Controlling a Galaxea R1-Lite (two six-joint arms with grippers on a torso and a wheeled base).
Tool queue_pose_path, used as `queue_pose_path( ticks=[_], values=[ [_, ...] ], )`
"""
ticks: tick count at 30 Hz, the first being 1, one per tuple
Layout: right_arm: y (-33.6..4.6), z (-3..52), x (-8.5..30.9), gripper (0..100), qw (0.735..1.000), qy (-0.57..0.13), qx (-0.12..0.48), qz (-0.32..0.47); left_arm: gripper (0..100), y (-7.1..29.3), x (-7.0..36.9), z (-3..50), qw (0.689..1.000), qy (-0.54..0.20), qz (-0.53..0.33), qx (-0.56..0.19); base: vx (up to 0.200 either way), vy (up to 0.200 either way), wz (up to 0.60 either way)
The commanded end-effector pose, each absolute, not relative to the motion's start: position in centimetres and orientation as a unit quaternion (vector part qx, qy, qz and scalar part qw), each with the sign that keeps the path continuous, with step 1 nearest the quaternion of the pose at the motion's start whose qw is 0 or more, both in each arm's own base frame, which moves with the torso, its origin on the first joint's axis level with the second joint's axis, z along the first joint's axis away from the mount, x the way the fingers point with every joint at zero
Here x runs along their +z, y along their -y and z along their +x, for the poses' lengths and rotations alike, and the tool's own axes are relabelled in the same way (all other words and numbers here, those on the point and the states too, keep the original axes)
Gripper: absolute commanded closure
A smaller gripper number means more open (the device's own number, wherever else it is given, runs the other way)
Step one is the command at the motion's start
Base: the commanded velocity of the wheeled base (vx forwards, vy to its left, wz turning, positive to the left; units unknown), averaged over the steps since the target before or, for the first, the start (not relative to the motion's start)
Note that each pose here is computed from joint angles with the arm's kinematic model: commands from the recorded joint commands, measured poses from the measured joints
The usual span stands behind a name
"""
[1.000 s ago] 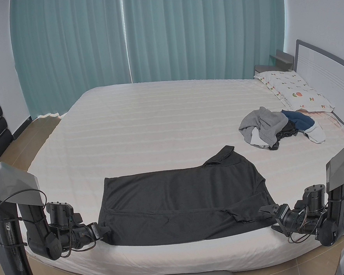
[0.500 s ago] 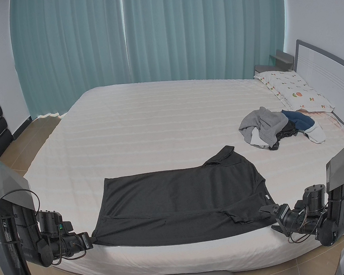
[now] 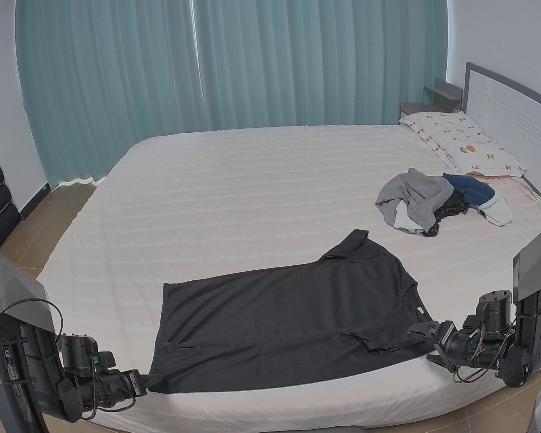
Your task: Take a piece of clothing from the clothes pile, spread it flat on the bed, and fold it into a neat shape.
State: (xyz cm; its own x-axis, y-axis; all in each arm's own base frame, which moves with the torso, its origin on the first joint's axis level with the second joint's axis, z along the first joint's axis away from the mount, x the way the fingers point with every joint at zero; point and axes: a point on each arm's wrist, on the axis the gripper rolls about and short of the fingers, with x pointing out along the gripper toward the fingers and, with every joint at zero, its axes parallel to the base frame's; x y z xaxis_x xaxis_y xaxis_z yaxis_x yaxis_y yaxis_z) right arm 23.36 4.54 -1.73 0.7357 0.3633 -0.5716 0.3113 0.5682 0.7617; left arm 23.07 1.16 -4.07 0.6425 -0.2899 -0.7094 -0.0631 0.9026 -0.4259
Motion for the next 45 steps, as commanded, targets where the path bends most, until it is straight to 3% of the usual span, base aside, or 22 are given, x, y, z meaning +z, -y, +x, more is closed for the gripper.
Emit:
queue_pose_path(
  ticks=[1, 10, 22, 45],
  values=[
    [-4.6, 23.4, -1.6, 0, 0.809, -0.358, 0.020, 0.465, 0, -1.3, -3.1, 23.9, 0.891, -0.389, -0.227, -0.061, 0.000, 0.000, 0.00],
    [-4.6, 23.4, -1.6, 0, 0.809, -0.358, 0.020, 0.465, 0, -0.4, -0.4, 27.6, 0.903, -0.315, -0.284, -0.070, 0.000, 0.000, 0.00],
    [-4.6, 23.4, -1.6, 0, 0.809, -0.358, 0.020, 0.465, 0, 0.6, -0.3, 31.7, 0.867, -0.397, -0.294, -0.060, 0.000, 0.000, 0.00],
    [-4.6, 23.4, -1.6, 0, 0.809, -0.358, 0.020, 0.465, 0, 2.2, -1.8, 31.4, 0.858, -0.427, -0.282, -0.041, 0.000, 0.000, 0.00]
  ],
)
